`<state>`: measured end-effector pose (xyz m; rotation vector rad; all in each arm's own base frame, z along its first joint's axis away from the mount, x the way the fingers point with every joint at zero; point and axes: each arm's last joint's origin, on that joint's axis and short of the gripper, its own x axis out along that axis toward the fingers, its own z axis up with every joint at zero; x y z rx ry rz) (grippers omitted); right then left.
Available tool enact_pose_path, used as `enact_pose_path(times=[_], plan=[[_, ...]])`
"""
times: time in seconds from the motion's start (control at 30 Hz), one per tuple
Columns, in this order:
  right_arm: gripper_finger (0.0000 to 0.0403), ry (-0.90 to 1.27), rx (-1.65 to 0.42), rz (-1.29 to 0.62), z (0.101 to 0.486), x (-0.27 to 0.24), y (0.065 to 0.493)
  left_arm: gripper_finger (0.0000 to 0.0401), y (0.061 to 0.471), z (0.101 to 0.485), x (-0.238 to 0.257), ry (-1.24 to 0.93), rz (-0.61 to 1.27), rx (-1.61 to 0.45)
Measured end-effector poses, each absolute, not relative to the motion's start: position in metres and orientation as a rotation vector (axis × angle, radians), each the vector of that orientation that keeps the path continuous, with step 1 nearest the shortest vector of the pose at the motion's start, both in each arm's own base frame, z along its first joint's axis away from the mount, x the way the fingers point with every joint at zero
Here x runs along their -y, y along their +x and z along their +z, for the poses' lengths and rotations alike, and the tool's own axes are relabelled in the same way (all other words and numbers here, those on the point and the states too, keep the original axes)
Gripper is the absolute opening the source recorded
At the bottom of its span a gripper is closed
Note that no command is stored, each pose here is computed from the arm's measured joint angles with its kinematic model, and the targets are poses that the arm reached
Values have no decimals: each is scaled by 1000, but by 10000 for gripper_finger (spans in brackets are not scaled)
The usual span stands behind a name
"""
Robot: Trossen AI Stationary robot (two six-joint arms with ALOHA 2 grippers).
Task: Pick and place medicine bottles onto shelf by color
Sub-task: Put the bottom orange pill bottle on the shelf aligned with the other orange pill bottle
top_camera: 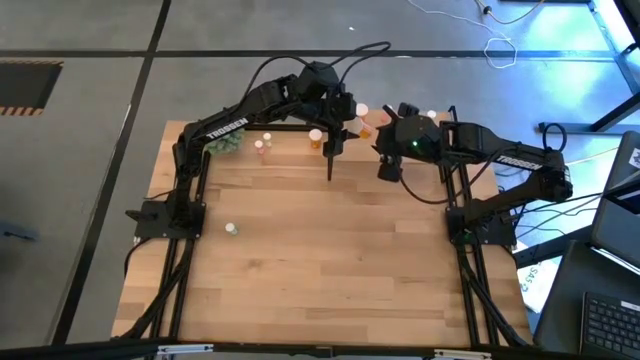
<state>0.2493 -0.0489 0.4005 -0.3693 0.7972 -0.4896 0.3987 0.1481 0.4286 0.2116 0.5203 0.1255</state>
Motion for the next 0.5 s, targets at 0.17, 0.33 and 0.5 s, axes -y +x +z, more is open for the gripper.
enact_pose_path(times=[0.17,0.33,0.5], plan=[[214,-337,-751,-498,402,50,255,199,400,429,-145,214,116,-519],[214,-330,-749,-486,400,50,258,199,401,429,-142,216,107,-518],[214,-309,-740,-510,399,55,260,199,402,429,-139,218,98,-516]])
